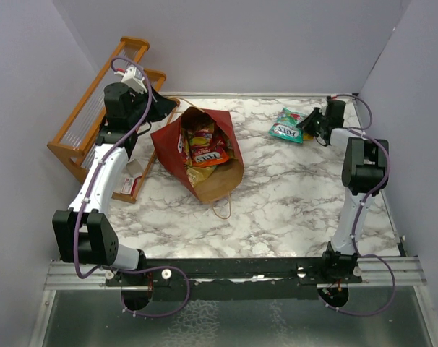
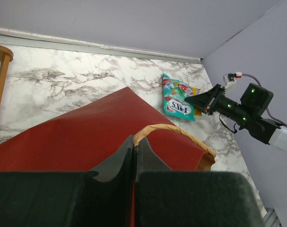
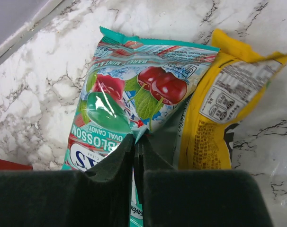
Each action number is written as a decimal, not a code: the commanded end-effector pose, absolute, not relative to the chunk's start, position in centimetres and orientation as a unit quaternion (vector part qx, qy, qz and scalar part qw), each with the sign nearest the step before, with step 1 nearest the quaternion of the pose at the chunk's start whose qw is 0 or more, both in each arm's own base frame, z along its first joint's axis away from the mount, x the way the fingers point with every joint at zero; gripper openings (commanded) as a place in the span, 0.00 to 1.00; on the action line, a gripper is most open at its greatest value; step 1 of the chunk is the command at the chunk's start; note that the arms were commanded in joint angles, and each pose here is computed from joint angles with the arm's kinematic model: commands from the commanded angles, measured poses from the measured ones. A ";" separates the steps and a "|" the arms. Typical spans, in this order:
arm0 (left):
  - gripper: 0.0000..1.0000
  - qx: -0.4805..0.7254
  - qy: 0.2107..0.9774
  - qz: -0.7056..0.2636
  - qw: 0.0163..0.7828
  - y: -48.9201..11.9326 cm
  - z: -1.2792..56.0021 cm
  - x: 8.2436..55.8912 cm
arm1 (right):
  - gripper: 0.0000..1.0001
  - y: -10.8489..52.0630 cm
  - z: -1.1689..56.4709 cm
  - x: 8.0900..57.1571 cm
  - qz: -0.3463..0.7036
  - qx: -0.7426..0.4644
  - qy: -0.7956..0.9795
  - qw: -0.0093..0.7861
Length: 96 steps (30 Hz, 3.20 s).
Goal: Take the snacks out of the paper bag
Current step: Place the snack at the center of the board, then take out the snack from the paper bag.
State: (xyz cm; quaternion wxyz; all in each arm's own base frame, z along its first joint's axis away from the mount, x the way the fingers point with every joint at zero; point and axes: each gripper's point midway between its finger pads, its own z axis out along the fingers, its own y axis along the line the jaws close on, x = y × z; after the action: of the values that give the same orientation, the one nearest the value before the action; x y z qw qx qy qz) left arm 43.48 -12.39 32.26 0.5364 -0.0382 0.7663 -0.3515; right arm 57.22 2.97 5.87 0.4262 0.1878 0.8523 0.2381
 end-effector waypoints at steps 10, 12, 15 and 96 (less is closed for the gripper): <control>0.00 -0.039 0.762 -0.354 0.542 -12.0 32.3 43.7 | 0.44 4.5 15.2 56.1 0.268 0.102 0.832 0.476; 0.00 -0.038 0.761 -0.356 0.541 -12.1 32.4 43.7 | 0.53 6.0 17.4 53.8 0.309 0.086 0.819 0.476; 0.00 -0.038 0.760 -0.355 0.544 -12.1 32.5 43.6 | 0.59 8.2 18.4 48.9 0.362 0.067 0.799 0.476; 0.00 -0.039 0.765 -0.342 0.544 -11.7 32.2 43.8 | 0.01 37.4 26.8 32.7 0.256 -0.228 0.718 0.605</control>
State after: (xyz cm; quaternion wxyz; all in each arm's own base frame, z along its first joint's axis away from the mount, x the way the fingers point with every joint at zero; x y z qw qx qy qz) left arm 43.51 -12.36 32.09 0.5357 -0.0392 0.7664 -0.3523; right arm 35.39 38.74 24.12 0.6025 -0.2166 0.7357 0.2208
